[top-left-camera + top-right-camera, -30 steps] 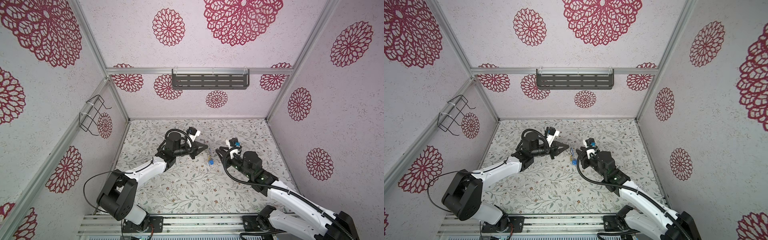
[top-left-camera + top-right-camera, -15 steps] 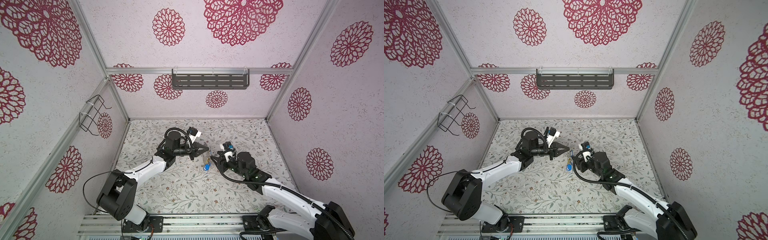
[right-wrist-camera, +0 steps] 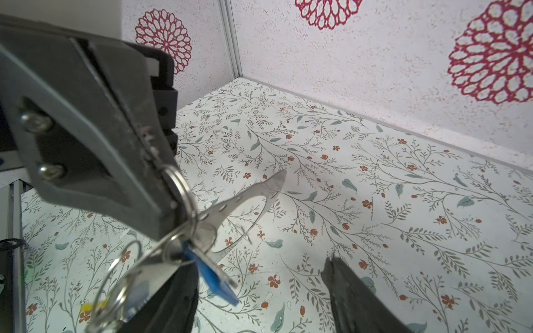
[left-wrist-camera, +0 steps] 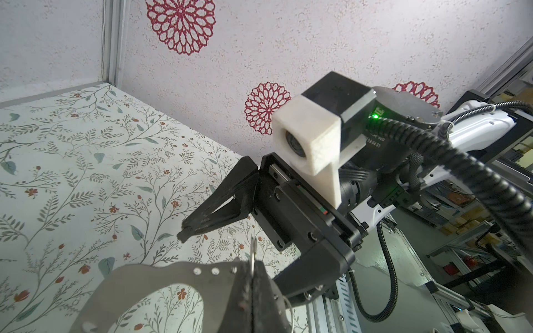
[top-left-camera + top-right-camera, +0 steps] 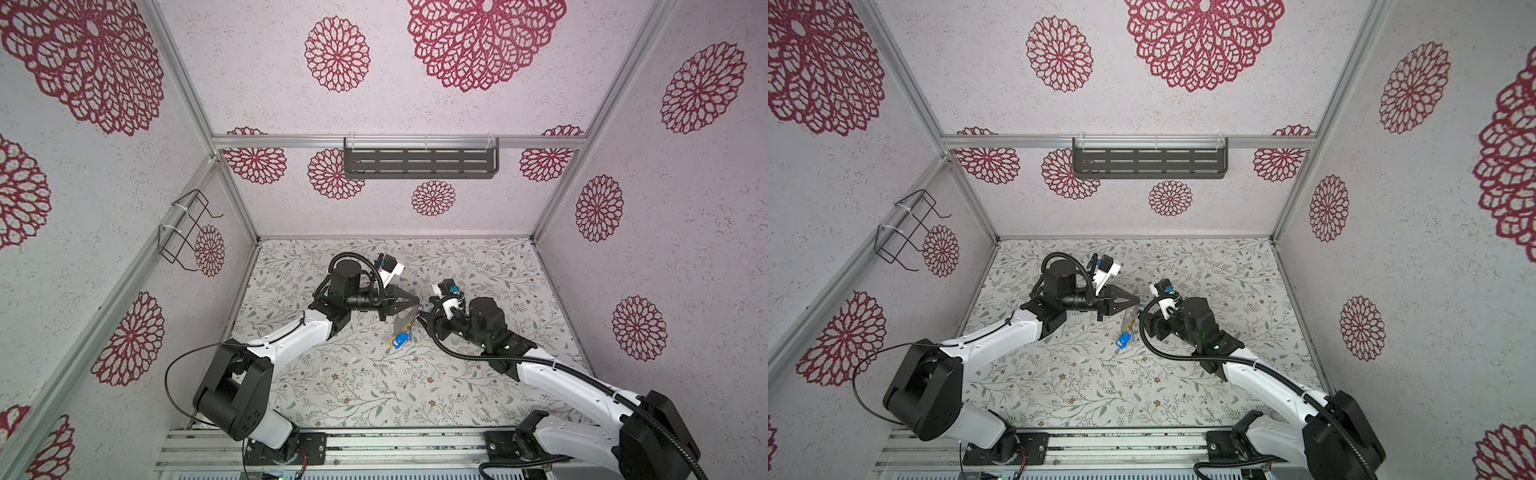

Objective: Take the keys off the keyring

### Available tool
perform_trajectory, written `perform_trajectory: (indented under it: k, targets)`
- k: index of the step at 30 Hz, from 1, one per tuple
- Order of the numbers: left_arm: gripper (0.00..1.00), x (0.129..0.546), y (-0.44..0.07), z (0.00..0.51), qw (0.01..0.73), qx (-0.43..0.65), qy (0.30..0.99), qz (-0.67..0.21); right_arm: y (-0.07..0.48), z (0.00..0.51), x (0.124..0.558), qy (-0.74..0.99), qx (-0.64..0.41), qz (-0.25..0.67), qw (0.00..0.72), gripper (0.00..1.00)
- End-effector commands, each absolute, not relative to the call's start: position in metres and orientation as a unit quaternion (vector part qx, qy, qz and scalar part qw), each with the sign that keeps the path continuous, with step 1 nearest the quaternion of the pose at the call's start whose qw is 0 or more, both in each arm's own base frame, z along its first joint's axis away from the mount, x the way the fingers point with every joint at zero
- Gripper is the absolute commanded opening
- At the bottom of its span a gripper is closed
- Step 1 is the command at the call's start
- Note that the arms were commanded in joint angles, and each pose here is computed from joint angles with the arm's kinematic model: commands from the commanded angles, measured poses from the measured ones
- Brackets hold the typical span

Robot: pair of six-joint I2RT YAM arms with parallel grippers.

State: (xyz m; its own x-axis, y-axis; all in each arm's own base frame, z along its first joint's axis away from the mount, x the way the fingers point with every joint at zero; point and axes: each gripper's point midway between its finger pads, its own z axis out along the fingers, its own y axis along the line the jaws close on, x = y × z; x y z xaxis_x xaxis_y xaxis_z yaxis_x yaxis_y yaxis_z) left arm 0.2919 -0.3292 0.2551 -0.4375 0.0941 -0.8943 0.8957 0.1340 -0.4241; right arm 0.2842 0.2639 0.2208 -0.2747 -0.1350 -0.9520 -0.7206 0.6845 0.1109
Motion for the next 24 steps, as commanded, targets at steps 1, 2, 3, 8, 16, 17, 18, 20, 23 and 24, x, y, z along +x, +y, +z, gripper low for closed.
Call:
perform_trajectory:
  k: [1,2,3,8,16,17,18,20,23,24]
  targets:
    - [0.00,0.2893,-0.3281,0.2676,0.383,0.400,0.638,-0.536,0.2726,0.2570,0.2879,0.711,-0.300,0.283,0.569,0.72]
    - [0.00,0.2895,-0.3279,0.2678,0.384,0.400,0.637,-0.535,0.2737,0.2575,0.2883,0.710,-0.301,0.284,0.569,0.72]
    - [0.00,0.2893,-0.3280,0.2680,0.384,0.401,0.637,-0.535,0.2757,0.2575,0.2883,0.710,-0.303,0.287,0.567,0.71]
    - [0.00,0.2899,-0.3283,0.2676,0.382,0.401,0.637,-0.536,0.2816,0.2576,0.2912,0.708,-0.306,0.295,0.563,0.63]
    - [0.00,0.2893,-0.3265,0.2654,0.381,0.402,0.640,-0.533,0.2800,0.2605,0.2907,0.704,-0.304,0.295,0.571,0.29]
    - [0.00,0.2895,-0.3263,0.2652,0.381,0.401,0.640,-0.533,0.2797,0.2612,0.2904,0.703,-0.304,0.294,0.571,0.28]
    - [0.00,0.2895,-0.3263,0.2655,0.381,0.401,0.640,-0.532,0.2790,0.2615,0.2900,0.703,-0.304,0.294,0.572,0.26]
    - [0.00,0.2909,-0.3261,0.2648,0.382,0.400,0.641,-0.531,0.2774,0.2602,0.2891,0.705,-0.302,0.292,0.571,0.22]
    - [0.00,0.2923,-0.3254,0.2646,0.385,0.398,0.643,-0.529,0.2740,0.2603,0.2877,0.708,-0.297,0.289,0.571,0.13]
    - [0.00,0.2939,-0.3249,0.2640,0.386,0.396,0.646,-0.526,0.2723,0.2597,0.2875,0.710,-0.295,0.286,0.571,0.10]
